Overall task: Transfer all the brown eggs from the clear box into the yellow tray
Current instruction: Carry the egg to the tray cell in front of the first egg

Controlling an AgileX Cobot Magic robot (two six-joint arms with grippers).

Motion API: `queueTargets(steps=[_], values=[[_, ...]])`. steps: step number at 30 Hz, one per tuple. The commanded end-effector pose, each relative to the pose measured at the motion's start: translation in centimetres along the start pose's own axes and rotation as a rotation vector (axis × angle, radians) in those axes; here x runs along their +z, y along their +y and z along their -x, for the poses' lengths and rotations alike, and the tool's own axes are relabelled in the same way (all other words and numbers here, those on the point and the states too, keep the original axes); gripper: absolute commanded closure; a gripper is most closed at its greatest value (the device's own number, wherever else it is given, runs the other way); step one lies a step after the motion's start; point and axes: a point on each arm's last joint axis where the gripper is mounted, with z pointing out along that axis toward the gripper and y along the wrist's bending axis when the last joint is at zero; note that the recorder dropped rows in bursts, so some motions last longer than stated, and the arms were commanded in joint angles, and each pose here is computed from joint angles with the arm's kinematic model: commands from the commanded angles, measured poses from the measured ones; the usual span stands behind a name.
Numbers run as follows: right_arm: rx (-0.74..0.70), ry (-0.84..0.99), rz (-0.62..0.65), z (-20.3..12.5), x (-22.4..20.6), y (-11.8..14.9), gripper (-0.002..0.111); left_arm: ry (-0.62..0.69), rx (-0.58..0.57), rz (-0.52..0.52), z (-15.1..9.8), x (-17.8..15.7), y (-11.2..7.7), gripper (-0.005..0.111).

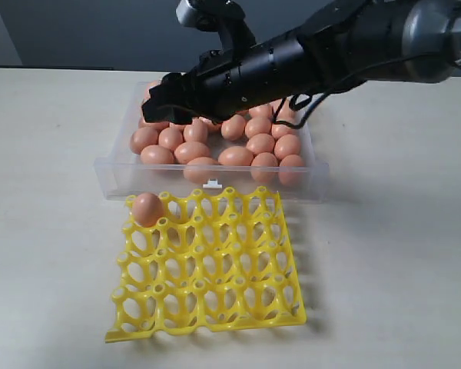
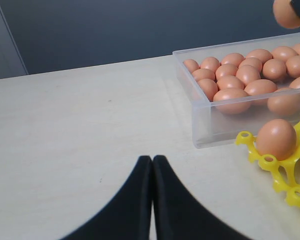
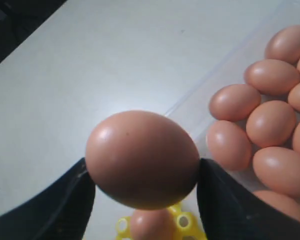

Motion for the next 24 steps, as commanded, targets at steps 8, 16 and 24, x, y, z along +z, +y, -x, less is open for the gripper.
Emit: queueTargets(steps=[8, 16, 24], values=[[0.171, 0.044, 0.156, -8.6, -0.2, 0.0, 0.109, -0.011, -0.001, 0.005, 0.0, 0.0, 0.0, 0.106], [0.22, 0.147, 0.192, -11.7, 2.5, -1.8, 0.109, -0.011, -0.001, 0.005, 0.0, 0.0, 0.0, 0.106], [0.199, 0.119, 0.205, -10.8, 2.0, -1.2, 0.109, -0.011, -0.001, 0.005, 0.0, 0.0, 0.0, 0.106]])
